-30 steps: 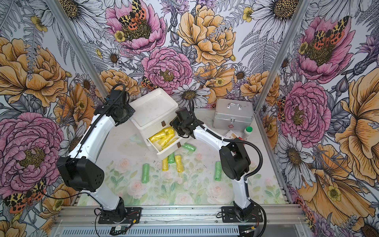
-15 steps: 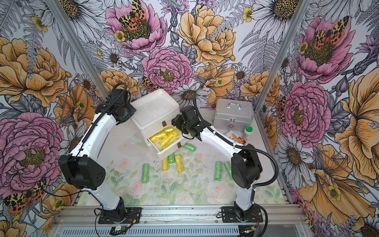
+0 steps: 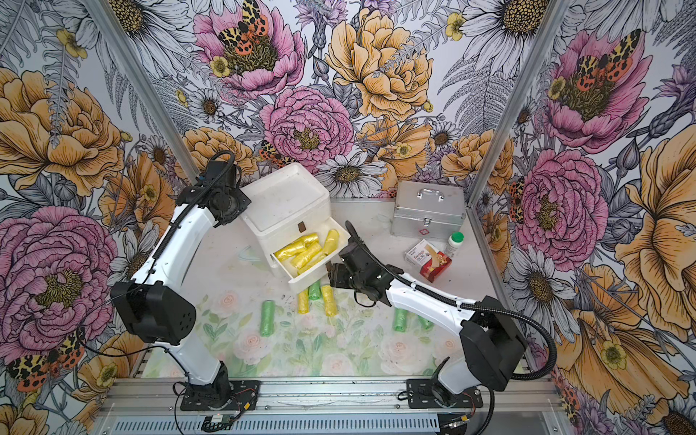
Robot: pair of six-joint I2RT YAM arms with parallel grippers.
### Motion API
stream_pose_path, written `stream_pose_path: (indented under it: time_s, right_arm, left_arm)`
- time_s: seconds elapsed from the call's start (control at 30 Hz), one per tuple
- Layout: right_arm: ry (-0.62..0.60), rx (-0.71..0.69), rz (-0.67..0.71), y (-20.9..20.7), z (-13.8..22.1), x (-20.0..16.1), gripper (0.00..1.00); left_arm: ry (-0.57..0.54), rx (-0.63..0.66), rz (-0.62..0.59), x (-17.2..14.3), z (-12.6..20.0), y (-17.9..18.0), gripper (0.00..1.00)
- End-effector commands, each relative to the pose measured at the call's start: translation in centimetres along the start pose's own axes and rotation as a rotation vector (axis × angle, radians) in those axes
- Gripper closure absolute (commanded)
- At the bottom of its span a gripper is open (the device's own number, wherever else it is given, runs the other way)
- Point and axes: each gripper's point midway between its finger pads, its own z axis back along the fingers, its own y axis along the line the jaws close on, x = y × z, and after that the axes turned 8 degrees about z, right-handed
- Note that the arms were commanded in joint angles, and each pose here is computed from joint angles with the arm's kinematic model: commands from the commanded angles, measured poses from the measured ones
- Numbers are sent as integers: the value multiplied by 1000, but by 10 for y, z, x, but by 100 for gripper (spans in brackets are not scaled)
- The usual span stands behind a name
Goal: Sort the rolls of trash bags by color and place them into the drawer
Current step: Pick up the roll of trash bags from the center of the board.
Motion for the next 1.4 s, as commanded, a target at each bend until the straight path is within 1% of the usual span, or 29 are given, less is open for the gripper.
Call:
stream_pose_path:
  time_s: [0.0, 0.07, 0.17, 0.43, 0.63, 1.0, 1.07, 1.17, 1.2, 1.37]
  right_arm:
    - [-17, -60, 117, 2, -6, -12, 38]
    - [0, -94, 164, 1, -13, -25, 38]
    - [16, -126, 201, 0, -22, -35, 38]
    - [54, -172, 281, -2, -51, -45, 40]
    - [41, -165, 270, -2, -71, -49, 43]
    - [48, -167, 274, -4, -91, -55, 45]
    - [58, -168, 272, -7, -95, -60, 48]
    - [65, -173, 254, -13, -95, -67, 66]
    - [63, -174, 244, -15, -92, -69, 69]
    - [25, -149, 194, -18, -62, -68, 75]
  left_arm:
    - [263, 132, 6, -71, -23, 26, 100]
    - [262, 135, 5, -72, -23, 27, 100]
    - [259, 135, 5, -71, -22, 27, 100]
    - [259, 128, 6, -70, -20, 26, 100]
    - [259, 134, 4, -71, -21, 28, 100]
    - [260, 135, 2, -70, -21, 30, 100]
    - [260, 133, 3, -69, -20, 29, 100]
    - [260, 131, 1, -69, -20, 29, 100]
    - [260, 130, 1, -69, -20, 28, 100]
    - [259, 133, 2, -68, -21, 29, 100]
